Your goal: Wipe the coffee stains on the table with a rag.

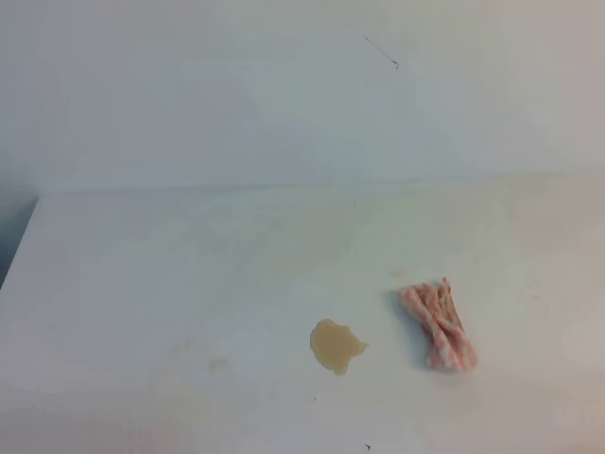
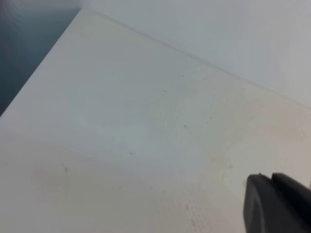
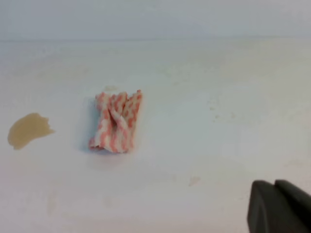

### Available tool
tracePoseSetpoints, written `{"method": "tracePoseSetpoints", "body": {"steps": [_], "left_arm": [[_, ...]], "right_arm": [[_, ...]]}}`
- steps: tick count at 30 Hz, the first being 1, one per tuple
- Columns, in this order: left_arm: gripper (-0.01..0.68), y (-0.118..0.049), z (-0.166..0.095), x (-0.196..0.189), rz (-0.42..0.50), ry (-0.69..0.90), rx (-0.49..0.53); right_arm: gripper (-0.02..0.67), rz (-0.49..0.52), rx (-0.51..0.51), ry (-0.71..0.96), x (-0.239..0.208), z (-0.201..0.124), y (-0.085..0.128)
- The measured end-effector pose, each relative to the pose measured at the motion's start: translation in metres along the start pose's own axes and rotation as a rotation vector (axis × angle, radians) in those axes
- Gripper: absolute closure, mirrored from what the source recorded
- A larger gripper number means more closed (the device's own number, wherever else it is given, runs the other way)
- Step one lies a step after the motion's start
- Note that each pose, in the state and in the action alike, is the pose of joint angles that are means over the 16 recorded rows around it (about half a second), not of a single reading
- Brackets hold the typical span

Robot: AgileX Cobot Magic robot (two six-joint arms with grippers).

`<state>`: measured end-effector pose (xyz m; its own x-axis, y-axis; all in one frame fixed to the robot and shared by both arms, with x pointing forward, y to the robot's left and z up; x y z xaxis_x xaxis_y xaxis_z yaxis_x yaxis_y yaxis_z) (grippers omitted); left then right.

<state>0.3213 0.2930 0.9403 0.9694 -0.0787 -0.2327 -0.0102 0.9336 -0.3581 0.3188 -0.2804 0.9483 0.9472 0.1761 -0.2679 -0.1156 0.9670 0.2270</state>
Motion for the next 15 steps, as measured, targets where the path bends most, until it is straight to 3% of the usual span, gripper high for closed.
{"method": "tracePoseSetpoints", "body": {"steps": [15], "left_arm": [[0.672,0.0000,0.0000,0.0000,0.000,0.000,0.000]], "right_arm": [[0.652,0.000,0.000,0.000,0.0000,0.0000,0.0000]]}}
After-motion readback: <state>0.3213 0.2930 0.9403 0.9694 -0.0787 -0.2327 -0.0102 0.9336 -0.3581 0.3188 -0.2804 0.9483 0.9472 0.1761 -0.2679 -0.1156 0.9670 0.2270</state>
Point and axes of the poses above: a point on each arm's last joint axis where the gripper is mounted, x pointing out along that axis toward the gripper, y along the wrist's bending axis when the last joint is at zero, z = x × y, the point moved 3 cm from there along x, pointing out along that axis toward the gripper, and after that the axes turned 10 degrees about x, right-handed, at the moved point
